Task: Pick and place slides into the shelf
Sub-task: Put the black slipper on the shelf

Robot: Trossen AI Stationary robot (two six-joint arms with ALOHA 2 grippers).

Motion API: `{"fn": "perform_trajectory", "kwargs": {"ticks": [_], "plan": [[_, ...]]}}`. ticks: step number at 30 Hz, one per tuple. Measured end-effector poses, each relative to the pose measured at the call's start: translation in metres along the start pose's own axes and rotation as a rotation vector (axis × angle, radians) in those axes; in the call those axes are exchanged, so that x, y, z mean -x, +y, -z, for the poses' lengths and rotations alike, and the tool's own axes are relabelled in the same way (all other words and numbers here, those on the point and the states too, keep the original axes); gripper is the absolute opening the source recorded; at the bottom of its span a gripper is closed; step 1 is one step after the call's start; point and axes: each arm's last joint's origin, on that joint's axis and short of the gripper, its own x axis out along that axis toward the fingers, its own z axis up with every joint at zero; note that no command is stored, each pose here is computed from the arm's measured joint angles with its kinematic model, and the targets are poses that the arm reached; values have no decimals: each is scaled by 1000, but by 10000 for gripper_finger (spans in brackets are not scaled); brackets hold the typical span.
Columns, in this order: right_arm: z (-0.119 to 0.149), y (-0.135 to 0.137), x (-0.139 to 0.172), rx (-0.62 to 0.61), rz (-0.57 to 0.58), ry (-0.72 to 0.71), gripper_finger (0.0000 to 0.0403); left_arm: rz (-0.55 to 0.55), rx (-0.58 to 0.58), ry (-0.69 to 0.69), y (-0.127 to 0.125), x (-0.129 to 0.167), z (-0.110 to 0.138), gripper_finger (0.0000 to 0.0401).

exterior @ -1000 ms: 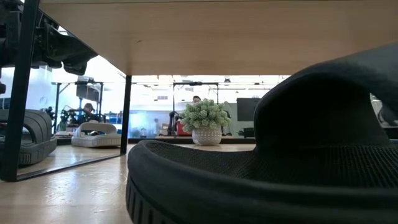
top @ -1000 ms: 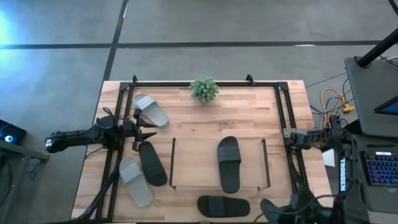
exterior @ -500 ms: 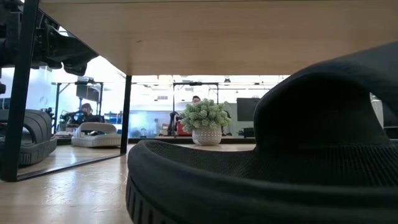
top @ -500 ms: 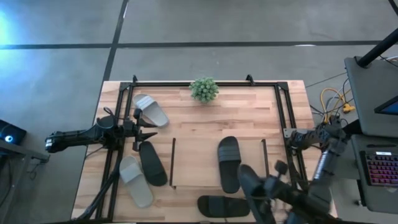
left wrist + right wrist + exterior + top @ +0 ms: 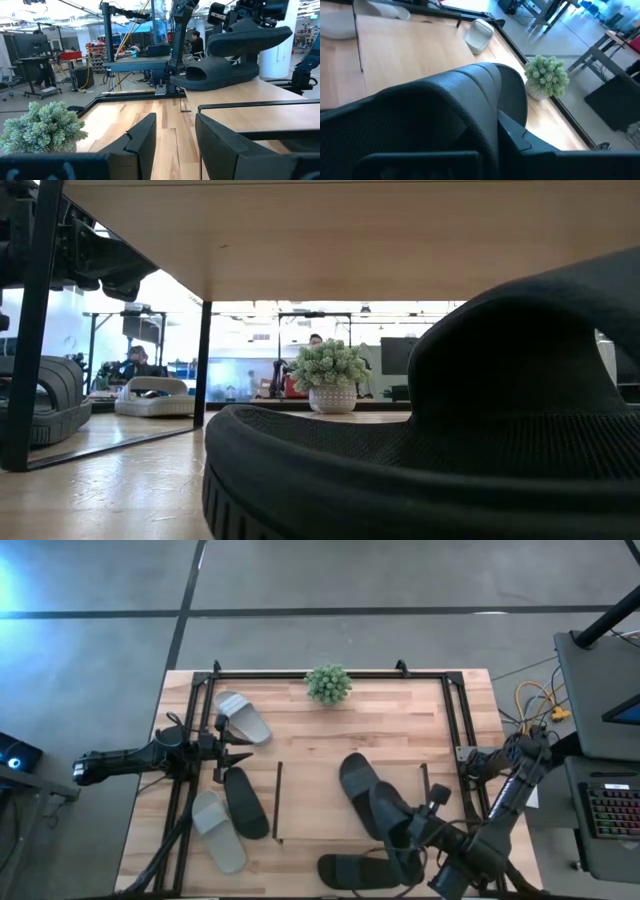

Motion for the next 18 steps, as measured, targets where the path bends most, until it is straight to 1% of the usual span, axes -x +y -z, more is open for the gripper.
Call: {"fn": "perform_trajectory", "kwargs": {"ticks": [2,4,6,9,11,13,16,18], "plan": [[-2,-4,1,-2,-4,-2,13,0,0,0,0,0,0,123],[-3,-7,-3,27,10,-3,13,0,0,0,0,0,0,123],[-5,-8,-10,90,33,8,13,0,0,0,0,0,0,123],[-5,-12,-25,220,75,43,13,0,0,0,0,0,0,123],[-4,-14,-36,291,90,97,13,0,0,0,0,0,0,123],[-3,-16,-46,334,97,154,13,0,0,3,0,0,0,123],[-3,-19,-54,352,121,171,13,0,0,2,0,0,0,123],[-4,-20,-56,343,125,173,13,0,0,0,0,0,0,123]]}}
